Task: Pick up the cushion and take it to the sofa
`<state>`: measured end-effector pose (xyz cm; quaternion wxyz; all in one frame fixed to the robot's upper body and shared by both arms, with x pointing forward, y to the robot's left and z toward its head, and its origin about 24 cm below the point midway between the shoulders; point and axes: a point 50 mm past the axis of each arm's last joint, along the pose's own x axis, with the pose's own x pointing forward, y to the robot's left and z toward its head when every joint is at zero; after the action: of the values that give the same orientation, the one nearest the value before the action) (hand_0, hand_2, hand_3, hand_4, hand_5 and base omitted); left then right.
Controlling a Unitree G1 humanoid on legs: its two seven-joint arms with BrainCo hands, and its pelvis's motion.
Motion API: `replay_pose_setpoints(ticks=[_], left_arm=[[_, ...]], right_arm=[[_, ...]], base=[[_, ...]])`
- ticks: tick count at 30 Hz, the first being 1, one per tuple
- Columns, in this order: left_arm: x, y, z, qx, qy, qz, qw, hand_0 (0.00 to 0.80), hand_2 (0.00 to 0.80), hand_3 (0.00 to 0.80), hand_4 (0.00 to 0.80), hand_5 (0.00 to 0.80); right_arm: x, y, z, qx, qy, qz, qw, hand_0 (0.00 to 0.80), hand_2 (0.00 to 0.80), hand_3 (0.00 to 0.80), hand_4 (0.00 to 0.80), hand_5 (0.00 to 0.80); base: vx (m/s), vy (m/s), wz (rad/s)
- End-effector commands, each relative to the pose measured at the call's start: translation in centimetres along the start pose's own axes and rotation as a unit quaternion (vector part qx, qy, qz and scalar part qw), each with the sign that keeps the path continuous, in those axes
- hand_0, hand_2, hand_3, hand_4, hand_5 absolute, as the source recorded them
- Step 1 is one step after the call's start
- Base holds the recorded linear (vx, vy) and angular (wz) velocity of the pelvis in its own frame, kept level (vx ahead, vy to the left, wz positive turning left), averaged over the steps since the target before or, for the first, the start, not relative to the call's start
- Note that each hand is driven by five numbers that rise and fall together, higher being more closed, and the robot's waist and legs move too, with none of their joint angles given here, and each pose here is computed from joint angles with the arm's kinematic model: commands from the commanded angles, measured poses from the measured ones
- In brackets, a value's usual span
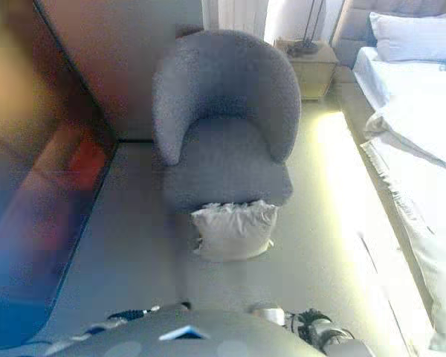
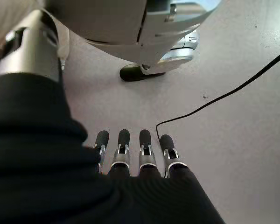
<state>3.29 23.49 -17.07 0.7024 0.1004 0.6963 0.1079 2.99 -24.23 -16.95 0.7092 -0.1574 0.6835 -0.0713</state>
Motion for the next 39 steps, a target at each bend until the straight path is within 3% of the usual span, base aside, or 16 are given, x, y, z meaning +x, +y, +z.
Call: replay_pose_setpoints(ticks=[1, 32, 39], left_arm=[[-0.1, -0.1, 1.9, 0.010, -0.011, 0.011, 1.000, 0.000, 0.000, 0.000, 0.000, 0.000], [-0.1, 0.2, 1.6, 0.028, 0.001, 0.011, 1.000, 0.000, 0.000, 0.000, 0.000, 0.000], [-0.2, 0.0, 2.9, 0.005, -0.034, 0.012, 0.999, 0.000, 0.000, 0.000, 0.000, 0.000]], right_arm=[[-0.1, 0.1, 2.6, -0.008, -0.021, -0.006, 1.000, 0.000, 0.000, 0.000, 0.000, 0.000], [-0.1, 0.0, 3.1, -0.024, -0.030, -0.012, 0.999, 0.000, 0.000, 0.000, 0.000, 0.000], [-0.2, -0.4, 4.3, -0.024, -0.037, -0.013, 0.999, 0.000, 0.000, 0.000, 0.000, 0.000]], base=[[0.000, 0.000, 0.00], [0.010, -0.018, 0.00], [-0.022, -0.141, 0.00]])
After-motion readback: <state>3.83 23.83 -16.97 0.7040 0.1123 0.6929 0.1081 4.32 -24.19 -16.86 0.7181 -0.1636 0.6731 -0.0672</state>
